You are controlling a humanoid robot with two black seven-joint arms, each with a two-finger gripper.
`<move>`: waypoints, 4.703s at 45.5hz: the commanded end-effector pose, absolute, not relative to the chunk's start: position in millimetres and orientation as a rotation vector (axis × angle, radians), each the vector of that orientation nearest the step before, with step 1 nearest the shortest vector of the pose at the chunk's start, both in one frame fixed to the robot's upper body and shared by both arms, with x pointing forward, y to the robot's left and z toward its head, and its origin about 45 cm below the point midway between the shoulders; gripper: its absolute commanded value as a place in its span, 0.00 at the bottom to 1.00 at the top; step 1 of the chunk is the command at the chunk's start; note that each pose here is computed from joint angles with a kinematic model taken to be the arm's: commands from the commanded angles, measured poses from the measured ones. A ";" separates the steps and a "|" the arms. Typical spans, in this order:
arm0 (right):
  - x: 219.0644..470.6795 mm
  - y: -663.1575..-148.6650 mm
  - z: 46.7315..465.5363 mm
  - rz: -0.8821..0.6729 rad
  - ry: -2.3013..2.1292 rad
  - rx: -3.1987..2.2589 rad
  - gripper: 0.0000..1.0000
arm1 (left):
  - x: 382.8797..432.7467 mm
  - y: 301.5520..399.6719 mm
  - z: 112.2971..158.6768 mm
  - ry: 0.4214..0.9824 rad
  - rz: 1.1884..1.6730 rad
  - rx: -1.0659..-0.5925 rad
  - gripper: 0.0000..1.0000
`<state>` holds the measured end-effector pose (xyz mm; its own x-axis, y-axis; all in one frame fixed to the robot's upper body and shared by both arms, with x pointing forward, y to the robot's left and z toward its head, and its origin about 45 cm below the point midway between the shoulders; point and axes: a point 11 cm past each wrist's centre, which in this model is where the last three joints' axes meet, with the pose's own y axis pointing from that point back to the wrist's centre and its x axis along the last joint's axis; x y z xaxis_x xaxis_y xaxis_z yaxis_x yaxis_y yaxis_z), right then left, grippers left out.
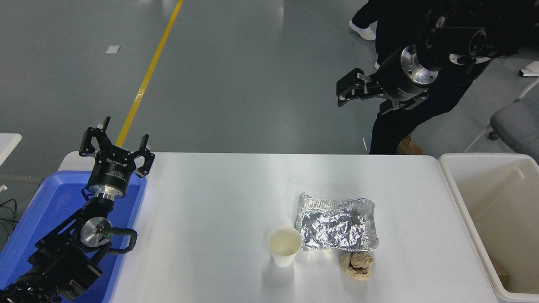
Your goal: Pick up paper cup place in dustbin
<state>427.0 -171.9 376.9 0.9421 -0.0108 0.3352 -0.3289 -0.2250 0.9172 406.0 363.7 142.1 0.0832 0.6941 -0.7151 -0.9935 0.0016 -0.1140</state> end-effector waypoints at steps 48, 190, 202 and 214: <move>376.5 -135.4 222.9 0.141 0.153 1.882 1.00 | 405.5 364.2 141.5 0.541 1.432 -0.707 0.98; 384.9 -92.6 208.8 0.310 0.157 2.085 0.00 | 405.5 365.1 141.9 0.539 1.434 -0.708 0.98; 397.7 -78.8 279.8 0.434 0.165 2.064 0.00 | 406.1 364.6 142.8 0.537 1.431 -0.710 0.98; 416.9 -103.0 355.6 0.533 0.043 2.055 0.00 | 405.5 365.1 141.9 0.539 1.434 -0.708 0.98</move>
